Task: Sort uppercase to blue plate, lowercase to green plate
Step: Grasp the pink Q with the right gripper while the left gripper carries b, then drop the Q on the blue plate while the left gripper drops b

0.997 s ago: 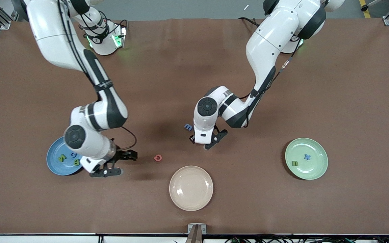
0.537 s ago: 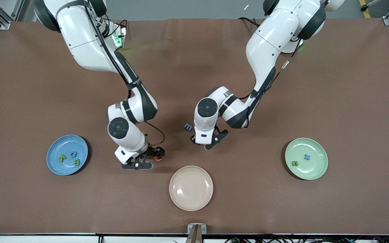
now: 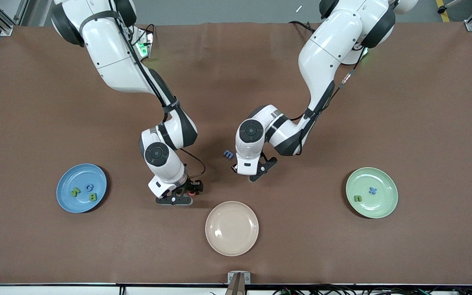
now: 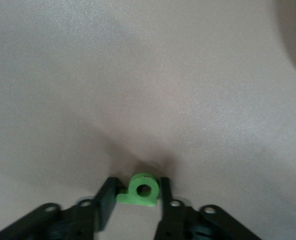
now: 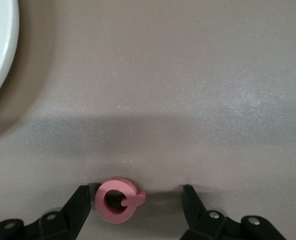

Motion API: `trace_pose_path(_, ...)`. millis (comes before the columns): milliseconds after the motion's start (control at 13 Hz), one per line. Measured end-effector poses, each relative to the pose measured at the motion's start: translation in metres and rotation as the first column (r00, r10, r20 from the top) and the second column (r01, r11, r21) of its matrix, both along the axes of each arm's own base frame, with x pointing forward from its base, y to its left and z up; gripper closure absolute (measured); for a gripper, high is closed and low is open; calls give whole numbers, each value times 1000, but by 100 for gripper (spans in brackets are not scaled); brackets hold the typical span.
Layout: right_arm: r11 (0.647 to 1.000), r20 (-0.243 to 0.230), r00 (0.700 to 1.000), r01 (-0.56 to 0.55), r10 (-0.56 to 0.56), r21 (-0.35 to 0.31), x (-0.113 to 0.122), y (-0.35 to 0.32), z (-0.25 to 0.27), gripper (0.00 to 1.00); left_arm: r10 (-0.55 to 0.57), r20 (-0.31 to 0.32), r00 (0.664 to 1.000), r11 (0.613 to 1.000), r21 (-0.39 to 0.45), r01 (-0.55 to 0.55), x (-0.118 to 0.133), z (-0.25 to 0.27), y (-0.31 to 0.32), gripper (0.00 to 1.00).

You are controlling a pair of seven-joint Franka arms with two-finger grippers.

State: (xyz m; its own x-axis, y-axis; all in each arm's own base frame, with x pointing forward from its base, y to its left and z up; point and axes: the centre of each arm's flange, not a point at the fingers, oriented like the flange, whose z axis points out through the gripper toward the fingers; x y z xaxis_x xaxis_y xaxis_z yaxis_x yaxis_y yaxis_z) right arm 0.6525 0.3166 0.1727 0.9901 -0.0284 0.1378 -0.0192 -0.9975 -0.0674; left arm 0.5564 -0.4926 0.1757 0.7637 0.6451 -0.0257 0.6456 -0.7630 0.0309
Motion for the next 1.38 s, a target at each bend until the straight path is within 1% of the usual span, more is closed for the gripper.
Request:
trace_pose_path(77, 1000, 3, 1000, -3, 3, -1, 0, 0, 0, 29, 0, -3, 1000, 1000, 3, 0, 0, -1, 0, 63)
trace_pose_path(153, 1000, 4, 1000, -6, 6, -4, 0, 1, 0, 29, 0, -9, 1000, 1000, 9, 0, -1, -1, 1, 63)
trace_pose_path(230, 1000, 9, 1000, -8, 8, -2, 0, 2, 1, 36, 2, -22, 1000, 1000, 24, -1, 0, 0, 3, 63)
trace_pose_path(307, 1000, 14, 1000, -12, 12, 3, -1, 6, 3, 48, 5, -33, 999, 999, 39, -3, 1, 5, 5, 63)
trace_pose_path(384, 1000, 17, 1000, -13, 13, 4, -1, 8, 5, 55, 9, -34, 999, 999, 46, -8, 4, 15, 7, 63)
trace_pose_path(537, 1000, 18, 1000, -14, 14, 3, -1, 8, 5, 55, 28, -19, 999, 998, 56, -27, 21, 46, 23, 63)
trace_pose_path(767, 1000, 23, 1000, -10, 10, 4, 1, 7, 9, 56, 38, -22, 999, 996, 76, -36, 57, 82, 76, 63)
trace_pose_path(921, 1000, 33, 999, -7, 8, -19, 14, -14, 15, 57, 59, -34, 998, 994, 90, -56, 78, 91, 117, 63)
trace_pose_path(1074, 997, 8, 999, -52, 53, -59, 37, -63, 23, 57, 42, -52, 998, 994, 102, -37, 96, 90, 168, 63)
trace_pose_path(1227, 989, -16, 992, -122, 121, -85, 62, -126, 42, 57, 11, -78, 997, 994, 107, -2, 113, 90, 232, 63)
trace_pose_path(1381, 973, -43, 978, -206, 202, -101, 76, -188, 66, 57, -2, -109, 994, 994, 108, 14, 121, 81, 285, 63)
